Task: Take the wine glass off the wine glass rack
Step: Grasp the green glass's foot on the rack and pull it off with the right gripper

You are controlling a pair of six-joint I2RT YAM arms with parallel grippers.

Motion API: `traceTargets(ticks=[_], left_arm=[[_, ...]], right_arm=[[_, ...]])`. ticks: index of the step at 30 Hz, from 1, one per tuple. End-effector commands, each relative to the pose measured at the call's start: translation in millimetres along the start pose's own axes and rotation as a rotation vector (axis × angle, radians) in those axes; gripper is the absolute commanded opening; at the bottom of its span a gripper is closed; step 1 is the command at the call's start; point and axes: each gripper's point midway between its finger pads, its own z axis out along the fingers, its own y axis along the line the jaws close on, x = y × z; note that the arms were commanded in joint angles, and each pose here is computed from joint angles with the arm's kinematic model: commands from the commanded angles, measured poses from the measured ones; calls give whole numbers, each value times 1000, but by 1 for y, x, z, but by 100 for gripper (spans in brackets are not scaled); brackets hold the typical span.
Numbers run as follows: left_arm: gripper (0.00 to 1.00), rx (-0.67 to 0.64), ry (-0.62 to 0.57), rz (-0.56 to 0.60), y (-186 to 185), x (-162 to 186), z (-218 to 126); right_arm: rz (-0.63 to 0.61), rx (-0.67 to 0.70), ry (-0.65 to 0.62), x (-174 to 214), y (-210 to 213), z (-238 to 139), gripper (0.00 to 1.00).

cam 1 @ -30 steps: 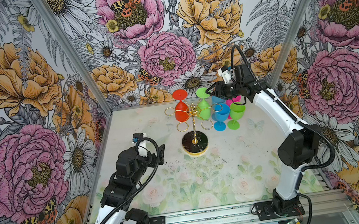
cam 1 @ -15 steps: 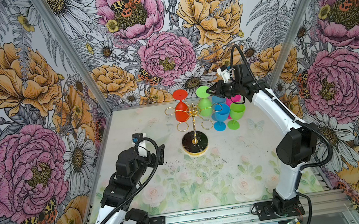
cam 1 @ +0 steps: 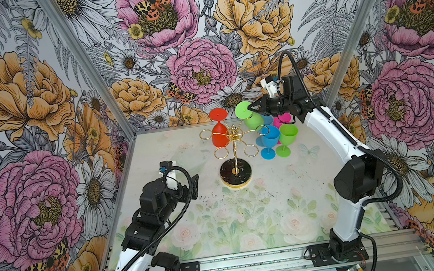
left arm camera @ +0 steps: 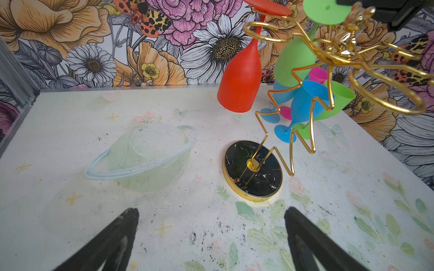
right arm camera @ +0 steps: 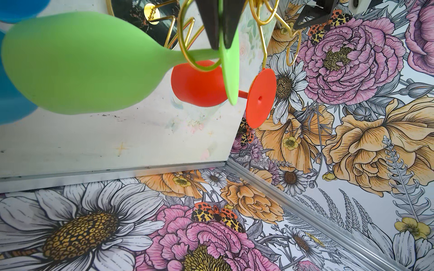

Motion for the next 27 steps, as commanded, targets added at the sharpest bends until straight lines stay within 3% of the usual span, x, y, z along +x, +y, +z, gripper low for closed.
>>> traceTargets(ticks=[1, 27], left_arm=[[99, 20, -22, -12, -2, -3, 0], [99, 22, -22, -15, -2, -3, 0]], right_arm=[[-9, -15, 10, 2, 9, -2, 3], [-32, -101, 30, 15, 45, -19, 0]])
